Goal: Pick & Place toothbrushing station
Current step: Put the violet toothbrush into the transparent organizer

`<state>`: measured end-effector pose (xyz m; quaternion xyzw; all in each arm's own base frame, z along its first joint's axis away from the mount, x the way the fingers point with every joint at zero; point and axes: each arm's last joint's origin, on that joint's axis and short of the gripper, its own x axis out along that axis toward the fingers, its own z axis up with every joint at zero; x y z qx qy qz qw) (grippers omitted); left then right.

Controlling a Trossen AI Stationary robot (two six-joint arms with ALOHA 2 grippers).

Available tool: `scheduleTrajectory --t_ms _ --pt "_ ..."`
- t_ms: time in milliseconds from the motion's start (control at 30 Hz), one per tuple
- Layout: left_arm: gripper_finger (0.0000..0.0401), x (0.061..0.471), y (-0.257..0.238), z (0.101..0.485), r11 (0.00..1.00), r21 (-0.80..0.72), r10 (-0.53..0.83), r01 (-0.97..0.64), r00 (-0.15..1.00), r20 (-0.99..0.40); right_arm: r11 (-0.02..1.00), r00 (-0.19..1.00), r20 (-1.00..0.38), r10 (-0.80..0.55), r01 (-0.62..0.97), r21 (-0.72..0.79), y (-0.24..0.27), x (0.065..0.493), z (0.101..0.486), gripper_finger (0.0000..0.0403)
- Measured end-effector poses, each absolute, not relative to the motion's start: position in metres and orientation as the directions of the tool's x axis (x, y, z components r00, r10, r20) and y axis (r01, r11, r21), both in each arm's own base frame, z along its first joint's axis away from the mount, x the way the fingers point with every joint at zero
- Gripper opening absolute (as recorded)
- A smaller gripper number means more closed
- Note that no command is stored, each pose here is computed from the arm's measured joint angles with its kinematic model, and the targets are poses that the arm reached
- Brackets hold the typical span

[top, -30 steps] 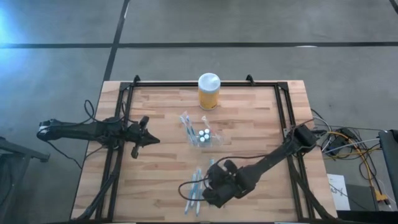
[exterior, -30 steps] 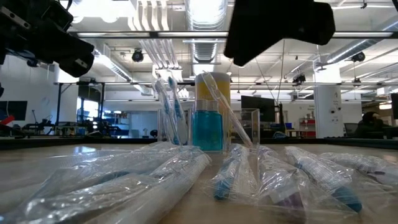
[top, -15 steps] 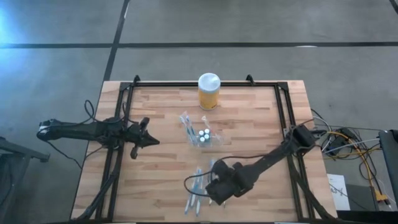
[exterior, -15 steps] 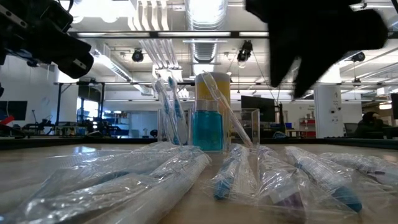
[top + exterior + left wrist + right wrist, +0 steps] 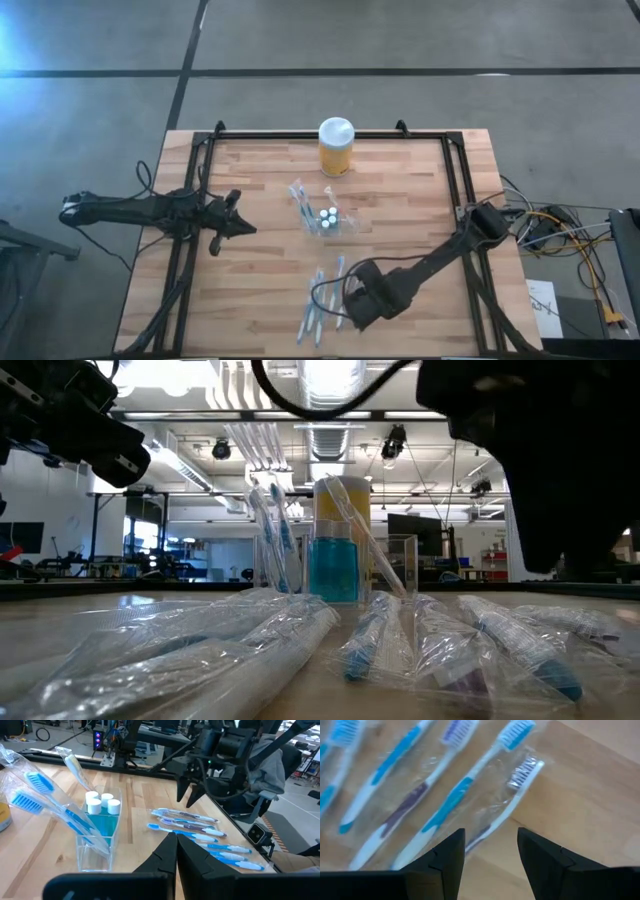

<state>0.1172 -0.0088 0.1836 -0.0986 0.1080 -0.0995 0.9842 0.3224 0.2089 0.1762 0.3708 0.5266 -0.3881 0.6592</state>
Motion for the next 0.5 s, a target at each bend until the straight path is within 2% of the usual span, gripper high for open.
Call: scheduleTrajectory --t_ms 300,500 --pt "0.0012 0.117 -0.009 0.184 0.961 -0.214 -0.217 0.175 0.957 -0.193 0.388 0.169 -0.981 -0.098 0.914 0.119 0.200 0.318 0.143 0.0178" --pt "0.0012 0.117 -0.009 0.183 0.961 -0.214 -0.216 0.174 0.957 -0.195 0.416 0.160 -0.986 -0.042 0.900 0.128 0.191 0.317 0.133 0.0171"
